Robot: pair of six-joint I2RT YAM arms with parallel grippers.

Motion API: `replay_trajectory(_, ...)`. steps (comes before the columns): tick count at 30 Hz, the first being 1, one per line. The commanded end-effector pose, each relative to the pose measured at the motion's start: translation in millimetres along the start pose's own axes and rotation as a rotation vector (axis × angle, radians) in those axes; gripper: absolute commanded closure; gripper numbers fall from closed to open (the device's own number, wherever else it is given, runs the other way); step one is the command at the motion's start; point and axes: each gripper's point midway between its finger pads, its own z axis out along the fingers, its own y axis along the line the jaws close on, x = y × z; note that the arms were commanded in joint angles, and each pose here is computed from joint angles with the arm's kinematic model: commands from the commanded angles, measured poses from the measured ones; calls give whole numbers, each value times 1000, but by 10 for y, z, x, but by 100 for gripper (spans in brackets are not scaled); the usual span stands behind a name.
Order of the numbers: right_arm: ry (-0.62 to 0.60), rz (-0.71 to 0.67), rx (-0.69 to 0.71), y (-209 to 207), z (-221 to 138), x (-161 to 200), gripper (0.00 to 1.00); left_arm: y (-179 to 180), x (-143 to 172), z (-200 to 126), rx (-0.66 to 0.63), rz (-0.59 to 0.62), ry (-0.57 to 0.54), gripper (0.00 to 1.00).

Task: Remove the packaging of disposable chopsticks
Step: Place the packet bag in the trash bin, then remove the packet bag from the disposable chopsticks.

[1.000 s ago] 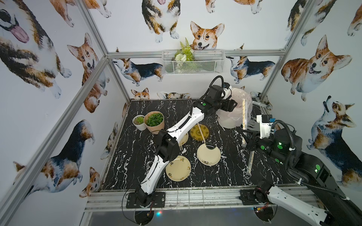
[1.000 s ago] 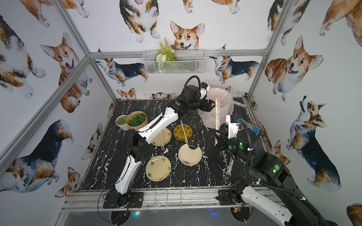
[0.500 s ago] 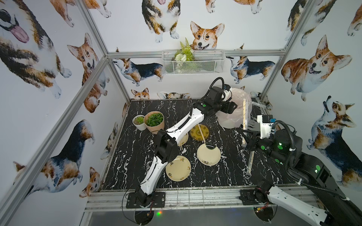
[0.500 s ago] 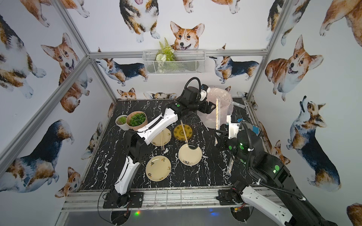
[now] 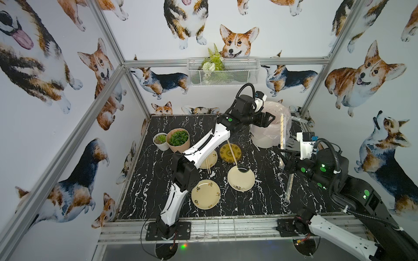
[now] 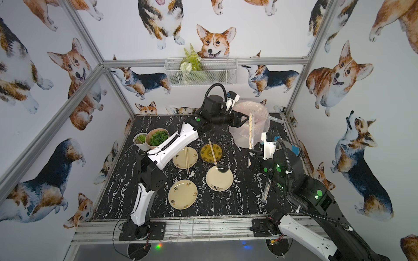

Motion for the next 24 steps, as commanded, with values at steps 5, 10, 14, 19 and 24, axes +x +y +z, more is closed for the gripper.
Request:
replay_trajectory(5, -21, -51, -203, 382, 44, -64, 100, -522, -554, -1038, 405, -158, -280, 21)
replay_trajectory(10, 11, -64, -414, 752, 117, 11, 100, -884, -520, -1602, 596, -188, -324, 21)
replay_trajectory(14, 42, -45, -499, 910, 198, 55, 100, -1034, -449, -1901, 667, -213, -364, 21)
replay_trajectory(19, 66, -16, -536, 994, 299, 75, 100, -1092, -341, -2052, 662, -211, -365, 25)
replay_trajectory(24, 86, 3, -601, 1120, 354, 78, 100, -1071, -243, -2049, 612, -203, -336, 44)
